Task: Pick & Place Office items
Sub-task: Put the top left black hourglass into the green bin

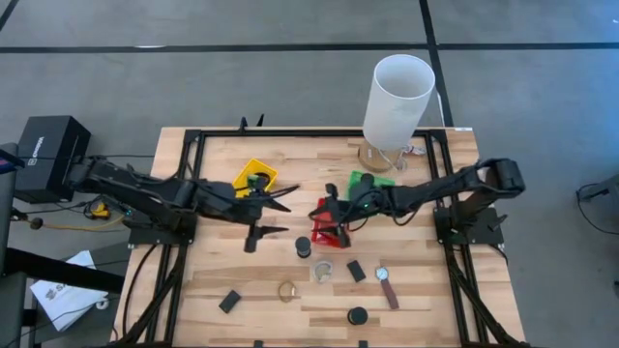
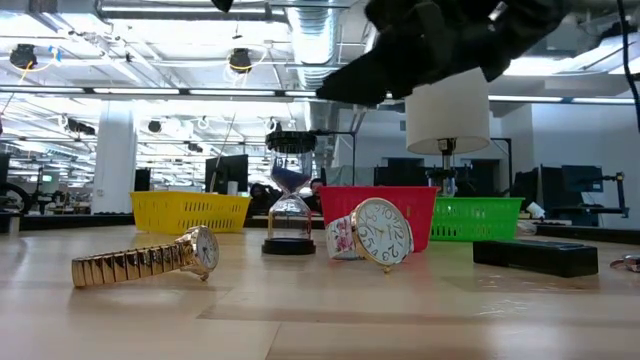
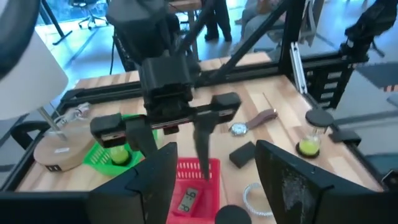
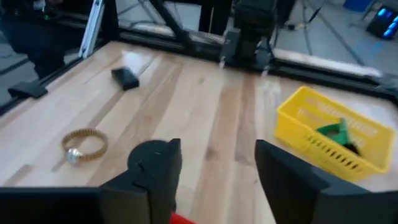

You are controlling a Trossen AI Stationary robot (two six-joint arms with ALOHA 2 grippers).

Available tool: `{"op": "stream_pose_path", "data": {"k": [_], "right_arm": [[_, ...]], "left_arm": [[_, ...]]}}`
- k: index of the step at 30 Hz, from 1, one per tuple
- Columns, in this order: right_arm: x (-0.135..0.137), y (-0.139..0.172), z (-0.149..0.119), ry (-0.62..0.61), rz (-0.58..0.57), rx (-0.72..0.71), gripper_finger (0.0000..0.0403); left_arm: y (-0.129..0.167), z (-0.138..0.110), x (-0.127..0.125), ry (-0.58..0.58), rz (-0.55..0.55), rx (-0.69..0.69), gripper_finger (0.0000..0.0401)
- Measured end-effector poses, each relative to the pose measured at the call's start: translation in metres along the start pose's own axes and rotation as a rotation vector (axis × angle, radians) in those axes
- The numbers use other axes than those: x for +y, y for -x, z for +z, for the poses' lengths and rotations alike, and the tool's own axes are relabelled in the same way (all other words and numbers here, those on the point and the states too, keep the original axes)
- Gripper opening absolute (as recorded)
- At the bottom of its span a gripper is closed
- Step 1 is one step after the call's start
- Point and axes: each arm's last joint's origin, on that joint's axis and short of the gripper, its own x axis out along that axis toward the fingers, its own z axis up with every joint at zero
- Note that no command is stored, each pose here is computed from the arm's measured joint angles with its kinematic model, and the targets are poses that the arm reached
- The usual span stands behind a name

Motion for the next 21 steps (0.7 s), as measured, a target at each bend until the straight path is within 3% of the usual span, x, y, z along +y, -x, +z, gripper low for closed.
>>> {"op": "stream_pose_path", "data": {"k": [7, 21], "right_arm": [[0.012, -0.032, 0.012, -0.057, 0.046, -0.005, 0.0254], [0.026, -0.086, -0.008, -0.056, 0.094, 0.095, 0.026]], "left_arm": [[-0.011, -0.009, -0.003, -0.014, -0.005, 0.066, 0.0197], [-0.016, -0.013, -0.004, -0.019, -0.008, 0.097, 0.0192]]}}
